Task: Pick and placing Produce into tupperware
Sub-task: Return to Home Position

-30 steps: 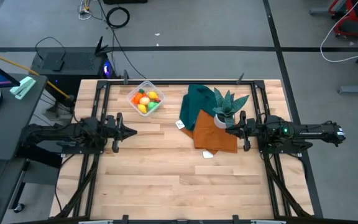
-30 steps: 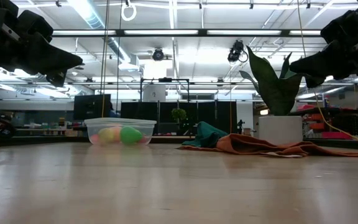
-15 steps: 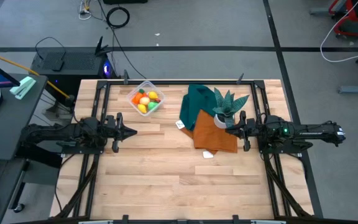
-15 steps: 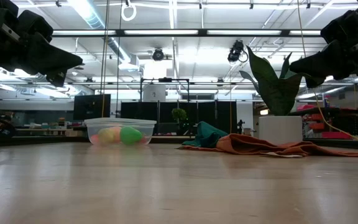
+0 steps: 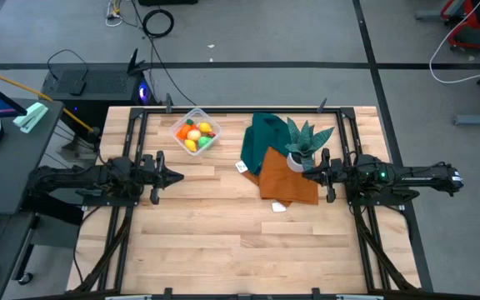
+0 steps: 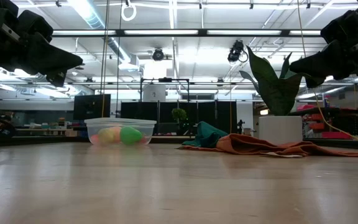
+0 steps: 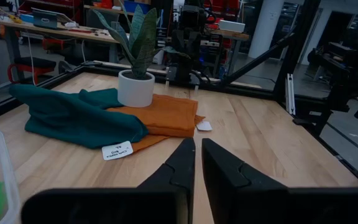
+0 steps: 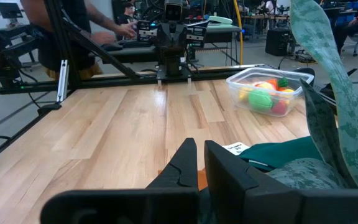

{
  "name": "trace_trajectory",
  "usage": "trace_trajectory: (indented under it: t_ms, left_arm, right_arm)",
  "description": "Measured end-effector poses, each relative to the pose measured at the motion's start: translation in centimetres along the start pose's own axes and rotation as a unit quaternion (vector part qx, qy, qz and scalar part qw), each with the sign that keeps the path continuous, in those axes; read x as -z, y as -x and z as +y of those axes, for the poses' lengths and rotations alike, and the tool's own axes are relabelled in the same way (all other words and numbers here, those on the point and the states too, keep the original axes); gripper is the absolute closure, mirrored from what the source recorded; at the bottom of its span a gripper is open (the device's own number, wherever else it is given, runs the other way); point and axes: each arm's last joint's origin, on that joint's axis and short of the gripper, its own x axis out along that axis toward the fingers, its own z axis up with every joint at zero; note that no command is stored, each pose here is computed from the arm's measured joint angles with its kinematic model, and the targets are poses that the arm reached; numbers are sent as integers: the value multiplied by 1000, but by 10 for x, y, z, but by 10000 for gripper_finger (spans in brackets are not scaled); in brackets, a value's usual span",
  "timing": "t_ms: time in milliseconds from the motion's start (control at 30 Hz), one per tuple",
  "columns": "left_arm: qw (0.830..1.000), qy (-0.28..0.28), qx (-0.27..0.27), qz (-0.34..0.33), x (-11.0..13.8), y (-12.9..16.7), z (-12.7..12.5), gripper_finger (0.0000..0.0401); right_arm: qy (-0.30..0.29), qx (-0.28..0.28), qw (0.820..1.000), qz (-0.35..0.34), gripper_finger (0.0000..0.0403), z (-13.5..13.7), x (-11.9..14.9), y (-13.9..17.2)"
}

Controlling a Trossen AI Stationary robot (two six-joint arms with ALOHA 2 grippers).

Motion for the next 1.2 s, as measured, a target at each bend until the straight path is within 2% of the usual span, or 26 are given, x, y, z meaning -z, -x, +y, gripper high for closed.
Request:
trace_trajectory:
  t_ms: [400, 800, 1200]
  left_arm:
    - [1000, 0, 0, 0, 0, 0, 0, 378]
    - [1000, 0, 0, 0, 0, 0, 0, 362]
    - [1000, 0, 0, 0, 0, 0, 0, 378]
  right_arm:
    - [0, 0, 1000, 0, 403, 0, 0, 0]
    - [0, 0, 1000, 0, 403, 0, 0, 0]
    - [0, 0, 1000, 0, 403, 0, 0, 0]
